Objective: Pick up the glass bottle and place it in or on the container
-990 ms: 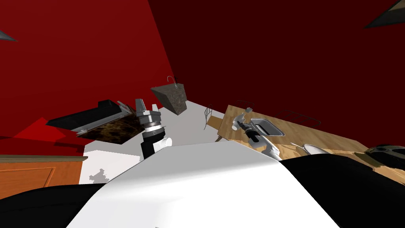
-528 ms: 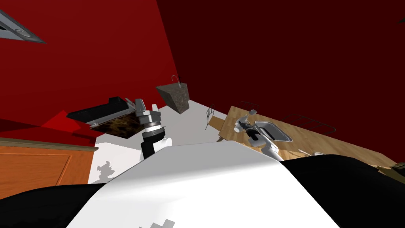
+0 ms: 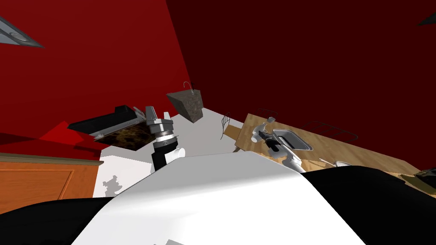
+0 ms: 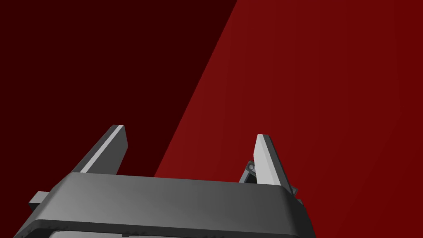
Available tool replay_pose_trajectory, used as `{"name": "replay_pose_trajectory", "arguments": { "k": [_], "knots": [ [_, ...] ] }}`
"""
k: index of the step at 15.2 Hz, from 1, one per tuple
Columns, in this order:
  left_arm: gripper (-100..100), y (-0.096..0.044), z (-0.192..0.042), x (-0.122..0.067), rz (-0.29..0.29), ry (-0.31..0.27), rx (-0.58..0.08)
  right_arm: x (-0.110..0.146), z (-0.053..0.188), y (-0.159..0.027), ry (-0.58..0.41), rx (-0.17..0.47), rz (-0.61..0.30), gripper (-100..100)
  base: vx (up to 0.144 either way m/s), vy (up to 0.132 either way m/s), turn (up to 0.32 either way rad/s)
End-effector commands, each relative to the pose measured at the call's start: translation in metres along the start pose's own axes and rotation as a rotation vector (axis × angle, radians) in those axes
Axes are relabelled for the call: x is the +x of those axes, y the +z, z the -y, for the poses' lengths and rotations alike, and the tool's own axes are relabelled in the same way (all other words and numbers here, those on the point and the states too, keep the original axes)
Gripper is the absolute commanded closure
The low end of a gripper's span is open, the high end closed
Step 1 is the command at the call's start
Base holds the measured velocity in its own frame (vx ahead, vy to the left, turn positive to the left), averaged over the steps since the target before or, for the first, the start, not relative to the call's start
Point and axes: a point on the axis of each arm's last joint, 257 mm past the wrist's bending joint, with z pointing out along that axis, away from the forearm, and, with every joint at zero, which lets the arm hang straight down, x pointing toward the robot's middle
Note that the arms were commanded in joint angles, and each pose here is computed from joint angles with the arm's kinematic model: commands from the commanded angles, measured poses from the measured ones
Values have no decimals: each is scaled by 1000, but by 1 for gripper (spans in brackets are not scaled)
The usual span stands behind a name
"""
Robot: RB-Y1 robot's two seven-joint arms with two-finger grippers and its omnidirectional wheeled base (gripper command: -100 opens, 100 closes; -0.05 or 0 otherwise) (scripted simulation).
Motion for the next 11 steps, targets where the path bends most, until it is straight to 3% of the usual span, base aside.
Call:
{"name": "replay_pose_trajectory", "arguments": {
  "k": [1,3,11],
  "knots": [
    [0,0,0,0,0,0,0,0,0,0,0,0,0,100,14,43,-97],
    [0,0,0,0,0,0,0,-20,19,-3,8,19,12,100,-55,-13,106],
    [0,0,0,0,0,0,0,-75,63,-10,23,70,39,100,-83,-75,101]
  ]
}}
